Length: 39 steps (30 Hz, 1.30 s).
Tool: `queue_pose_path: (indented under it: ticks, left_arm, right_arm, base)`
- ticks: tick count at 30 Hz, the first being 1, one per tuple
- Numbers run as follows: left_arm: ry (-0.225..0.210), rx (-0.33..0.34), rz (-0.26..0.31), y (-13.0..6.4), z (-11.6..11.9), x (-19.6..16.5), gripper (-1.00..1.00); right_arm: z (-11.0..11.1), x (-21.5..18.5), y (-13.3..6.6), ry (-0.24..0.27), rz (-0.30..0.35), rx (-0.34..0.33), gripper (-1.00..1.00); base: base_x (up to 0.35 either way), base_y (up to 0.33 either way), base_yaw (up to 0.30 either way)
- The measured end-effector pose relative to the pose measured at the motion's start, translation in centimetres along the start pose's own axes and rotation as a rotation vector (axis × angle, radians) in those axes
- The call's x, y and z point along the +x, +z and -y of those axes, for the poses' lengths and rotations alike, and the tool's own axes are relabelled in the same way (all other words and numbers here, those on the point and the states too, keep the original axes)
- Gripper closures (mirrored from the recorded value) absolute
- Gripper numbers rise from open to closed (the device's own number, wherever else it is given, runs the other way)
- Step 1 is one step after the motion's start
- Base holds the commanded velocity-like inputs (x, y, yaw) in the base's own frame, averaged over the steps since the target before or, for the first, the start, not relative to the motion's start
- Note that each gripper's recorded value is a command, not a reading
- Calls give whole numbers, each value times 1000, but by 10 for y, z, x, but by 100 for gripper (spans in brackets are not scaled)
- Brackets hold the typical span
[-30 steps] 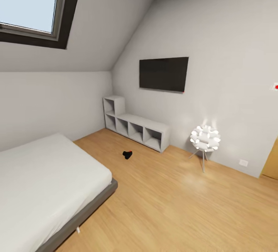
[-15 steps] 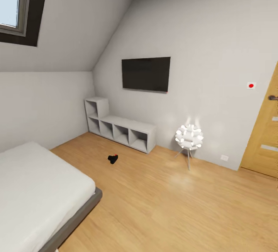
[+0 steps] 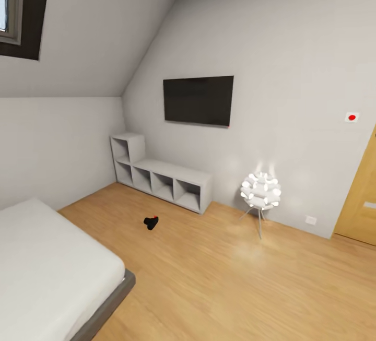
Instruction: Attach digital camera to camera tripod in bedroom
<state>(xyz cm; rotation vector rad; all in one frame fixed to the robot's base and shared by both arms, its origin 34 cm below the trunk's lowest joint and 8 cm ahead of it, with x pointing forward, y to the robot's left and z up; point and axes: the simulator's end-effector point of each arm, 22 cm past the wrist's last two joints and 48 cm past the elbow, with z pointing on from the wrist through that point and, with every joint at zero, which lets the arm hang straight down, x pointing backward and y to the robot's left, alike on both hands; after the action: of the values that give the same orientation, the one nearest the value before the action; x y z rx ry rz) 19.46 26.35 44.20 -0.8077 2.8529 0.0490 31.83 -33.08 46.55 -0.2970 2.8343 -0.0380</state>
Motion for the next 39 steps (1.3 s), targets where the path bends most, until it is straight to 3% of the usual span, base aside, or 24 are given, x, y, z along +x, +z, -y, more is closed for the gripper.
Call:
queue_pose_path:
  ticks: [8, 24, 39]
  left_arm:
    - [-1, 0, 3, 0, 0, -1, -100]
    - [-2, 0, 3, 0, 0, -1, -100]
    - [2, 1, -4, 0, 0, 1, -100]
  right_arm:
    - [-1, 1, 0, 0, -3, -2, -100]
    - [0, 1, 0, 0, -3, 0, -100]
    - [-1, 1, 0, 0, -2, -2, -100]
  base:
    - [187, 57, 0]
    - [25, 3, 0]
    - [282, 0, 0]
